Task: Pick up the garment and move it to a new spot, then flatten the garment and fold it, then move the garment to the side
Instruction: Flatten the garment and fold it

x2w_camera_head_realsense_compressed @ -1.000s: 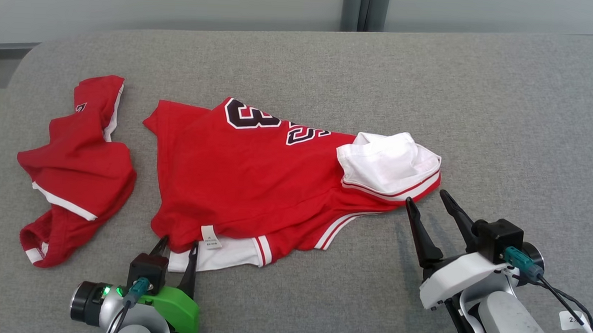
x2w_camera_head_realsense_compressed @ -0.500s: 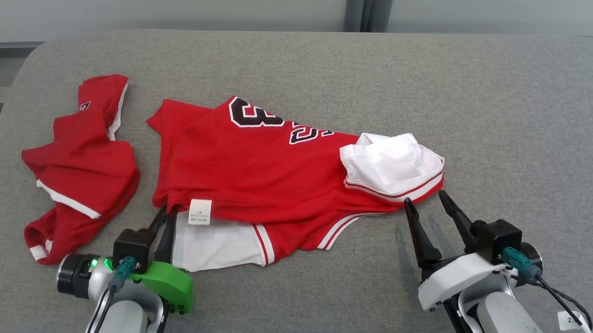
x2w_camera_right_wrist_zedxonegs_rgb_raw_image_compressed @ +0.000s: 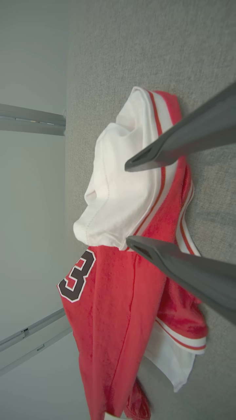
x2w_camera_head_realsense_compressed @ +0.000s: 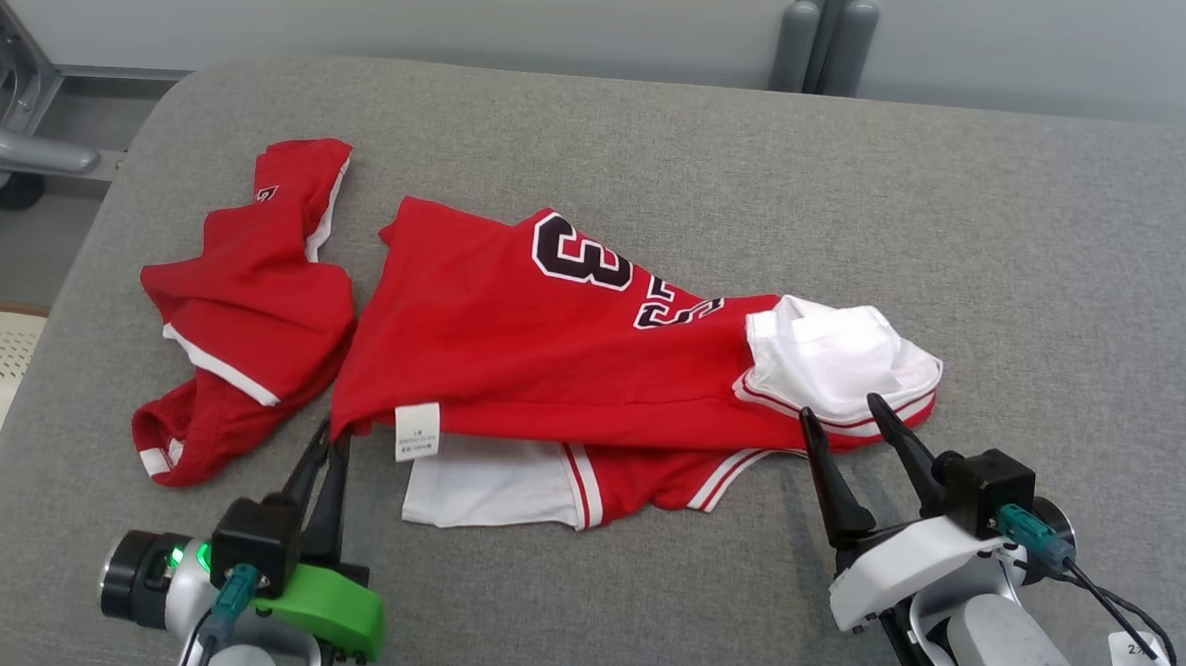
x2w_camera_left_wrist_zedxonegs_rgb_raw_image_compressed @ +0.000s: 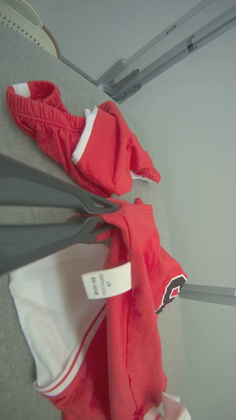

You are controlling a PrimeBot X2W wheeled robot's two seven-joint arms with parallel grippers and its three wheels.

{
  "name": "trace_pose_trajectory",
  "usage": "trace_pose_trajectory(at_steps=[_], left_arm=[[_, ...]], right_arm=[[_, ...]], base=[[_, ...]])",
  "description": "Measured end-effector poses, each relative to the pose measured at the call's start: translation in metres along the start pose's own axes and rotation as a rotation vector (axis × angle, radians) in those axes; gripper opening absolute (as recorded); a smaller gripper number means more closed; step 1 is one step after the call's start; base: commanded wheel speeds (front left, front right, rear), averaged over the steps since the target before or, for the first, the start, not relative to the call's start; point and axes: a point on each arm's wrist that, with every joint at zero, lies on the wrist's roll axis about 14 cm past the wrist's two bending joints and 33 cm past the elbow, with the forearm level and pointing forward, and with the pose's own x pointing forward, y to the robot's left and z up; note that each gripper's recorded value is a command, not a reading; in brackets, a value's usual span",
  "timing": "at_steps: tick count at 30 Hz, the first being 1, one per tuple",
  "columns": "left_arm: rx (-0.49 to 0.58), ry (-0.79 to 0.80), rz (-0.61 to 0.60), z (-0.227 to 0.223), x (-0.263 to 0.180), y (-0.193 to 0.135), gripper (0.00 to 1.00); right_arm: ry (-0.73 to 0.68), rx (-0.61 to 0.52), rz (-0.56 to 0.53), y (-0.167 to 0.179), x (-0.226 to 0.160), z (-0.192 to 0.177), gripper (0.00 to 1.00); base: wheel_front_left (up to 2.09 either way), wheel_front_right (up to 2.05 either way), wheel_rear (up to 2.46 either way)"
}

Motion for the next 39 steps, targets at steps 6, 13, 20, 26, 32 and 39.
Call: trace_pose_trajectory(at_steps=[6, 13, 20, 26, 32, 39], left_arm=[[-0.036, 0.08, 0.005, -0.026, -0.012, -0.006, 0.0], [-0.054, 0.186, 0.011, -0.058, -0.023, -0.009, 0.64], [-0.076, 0.262, 0.02, -0.079, -0.034, -0.014, 1.0], [-0.086, 0.267, 0.023, -0.081, -0.035, -0.016, 1.0], [-0.087, 0.252, 0.024, -0.076, -0.029, -0.016, 1.0], [-0.091, 0.236, 0.028, -0.071, -0.026, -0.015, 1.0]], right_arm=[[-0.003, -0.037, 0.019, -0.003, 0.01, 0.002, 1.0], [-0.015, -0.057, 0.04, -0.002, 0.025, 0.01, 1.0], [0.007, -0.066, -0.043, -0.038, 0.039, 0.01, 1.0], [0.09, -0.049, -0.088, -0.057, 0.041, -0.015, 1.0], [0.137, -0.013, -0.059, -0.049, 0.053, -0.03, 1.0], [0.092, -0.089, -0.008, -0.052, 0.071, -0.007, 0.0]], base=[[0.0, 0.0, 0.0], [0.0, 0.0, 0.0], [0.0, 0.0, 0.0], [0.0, 0.0, 0.0], [0.0, 0.0, 0.0], [0.0, 0.0, 0.0]])
